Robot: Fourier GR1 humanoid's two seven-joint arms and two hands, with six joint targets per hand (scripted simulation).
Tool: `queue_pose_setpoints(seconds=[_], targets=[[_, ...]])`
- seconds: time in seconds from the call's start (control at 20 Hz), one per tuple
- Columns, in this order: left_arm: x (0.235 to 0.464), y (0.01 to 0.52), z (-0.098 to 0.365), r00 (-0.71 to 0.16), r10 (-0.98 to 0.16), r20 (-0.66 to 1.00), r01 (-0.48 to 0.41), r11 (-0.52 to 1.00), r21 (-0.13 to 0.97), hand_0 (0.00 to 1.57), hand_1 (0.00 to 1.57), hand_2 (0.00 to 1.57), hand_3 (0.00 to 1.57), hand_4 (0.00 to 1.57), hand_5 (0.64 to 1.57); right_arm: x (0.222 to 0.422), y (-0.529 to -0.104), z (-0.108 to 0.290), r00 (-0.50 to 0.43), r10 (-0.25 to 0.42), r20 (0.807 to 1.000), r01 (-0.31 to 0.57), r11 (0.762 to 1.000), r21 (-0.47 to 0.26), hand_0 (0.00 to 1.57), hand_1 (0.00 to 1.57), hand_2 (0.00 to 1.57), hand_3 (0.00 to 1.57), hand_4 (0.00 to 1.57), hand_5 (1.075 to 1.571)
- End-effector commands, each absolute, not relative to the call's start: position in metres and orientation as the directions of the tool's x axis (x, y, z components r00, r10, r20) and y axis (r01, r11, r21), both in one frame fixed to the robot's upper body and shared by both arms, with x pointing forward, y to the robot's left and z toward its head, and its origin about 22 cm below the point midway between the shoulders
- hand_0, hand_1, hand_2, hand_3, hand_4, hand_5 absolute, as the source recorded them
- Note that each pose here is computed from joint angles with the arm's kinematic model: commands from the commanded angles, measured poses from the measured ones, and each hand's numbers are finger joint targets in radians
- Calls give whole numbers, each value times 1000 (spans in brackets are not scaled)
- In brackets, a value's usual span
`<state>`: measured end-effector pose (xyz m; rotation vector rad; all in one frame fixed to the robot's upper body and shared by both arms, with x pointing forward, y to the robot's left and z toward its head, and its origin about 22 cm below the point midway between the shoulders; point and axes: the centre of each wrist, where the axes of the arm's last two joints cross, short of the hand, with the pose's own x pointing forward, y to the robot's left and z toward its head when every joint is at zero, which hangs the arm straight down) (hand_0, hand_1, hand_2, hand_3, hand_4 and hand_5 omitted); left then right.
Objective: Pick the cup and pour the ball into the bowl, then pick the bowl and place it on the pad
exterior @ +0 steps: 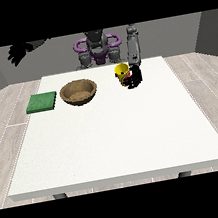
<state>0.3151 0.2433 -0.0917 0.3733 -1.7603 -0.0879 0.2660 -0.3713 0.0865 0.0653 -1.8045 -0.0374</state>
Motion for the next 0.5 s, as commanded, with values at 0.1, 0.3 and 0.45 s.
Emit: queue_pose_setpoints(seconds=[0.1, 0.3, 0.45], targets=[[327, 202, -80, -115, -463, 879, -148, 883, 446, 1269, 1269, 1571, 1571, 1413, 1430, 264, -396, 70, -106, -62, 992, 55, 996, 68, 0, 0, 0, 311, 642, 1566], [345, 175, -60, -137, -671, 729, -172, 741, 649, 1313, 1313, 1571, 1571, 1399, 1502, 259, -400, 51, -53, -84, 995, 27, 996, 85, 0, 0, 0, 302, 638, 1564], [348, 177, -63, -197, -849, 490, -163, 521, 838, 1362, 1362, 1571, 1571, 1448, 1533, 269, -394, 52, -62, -95, 994, 51, 994, 98, 0, 0, 0, 174, 643, 1562]])
